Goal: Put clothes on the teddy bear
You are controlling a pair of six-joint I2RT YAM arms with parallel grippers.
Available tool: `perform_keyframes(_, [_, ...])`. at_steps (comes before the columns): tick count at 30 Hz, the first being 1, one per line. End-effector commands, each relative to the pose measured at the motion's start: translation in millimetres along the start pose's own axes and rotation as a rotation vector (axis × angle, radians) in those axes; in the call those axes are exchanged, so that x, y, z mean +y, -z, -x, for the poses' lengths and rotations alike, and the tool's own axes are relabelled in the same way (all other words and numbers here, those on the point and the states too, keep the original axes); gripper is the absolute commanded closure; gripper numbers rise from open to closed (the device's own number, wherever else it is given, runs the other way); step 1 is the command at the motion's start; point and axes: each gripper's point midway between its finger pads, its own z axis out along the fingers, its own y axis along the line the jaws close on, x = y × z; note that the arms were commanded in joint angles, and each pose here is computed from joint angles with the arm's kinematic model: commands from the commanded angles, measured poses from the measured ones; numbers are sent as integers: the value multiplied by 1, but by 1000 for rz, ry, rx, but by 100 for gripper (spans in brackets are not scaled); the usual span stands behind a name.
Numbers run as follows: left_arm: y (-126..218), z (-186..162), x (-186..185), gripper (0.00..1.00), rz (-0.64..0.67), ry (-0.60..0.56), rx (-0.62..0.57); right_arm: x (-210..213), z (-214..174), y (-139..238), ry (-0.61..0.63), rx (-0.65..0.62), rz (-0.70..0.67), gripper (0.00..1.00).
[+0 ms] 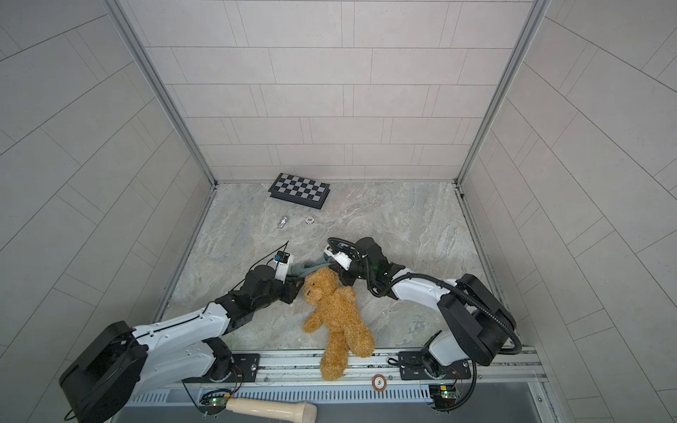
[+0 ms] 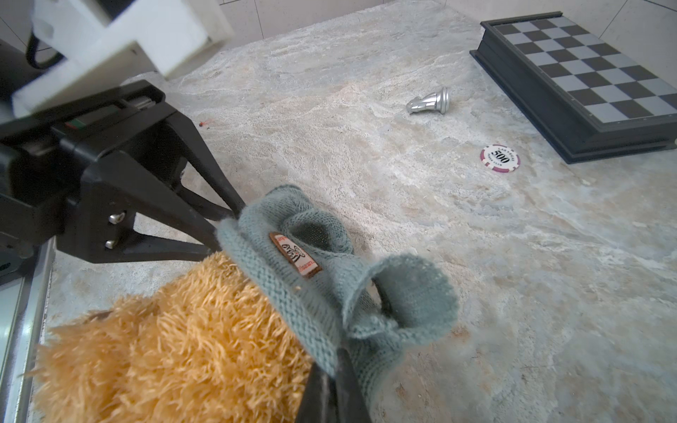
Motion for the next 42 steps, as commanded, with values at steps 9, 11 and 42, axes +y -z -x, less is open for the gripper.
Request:
perform_keyframes(9, [-2, 11, -11, 99, -44, -47, -20, 1, 6, 2, 11, -18, 0, 100])
perform_keyframes(11, [-1, 9, -12, 100, -43, -52, -14, 1, 7, 3, 8, -17, -2, 100])
perform_keyframes(42, [7, -2, -40, 100, -85, -141, 33, 69, 28, 83, -35, 44, -92, 30])
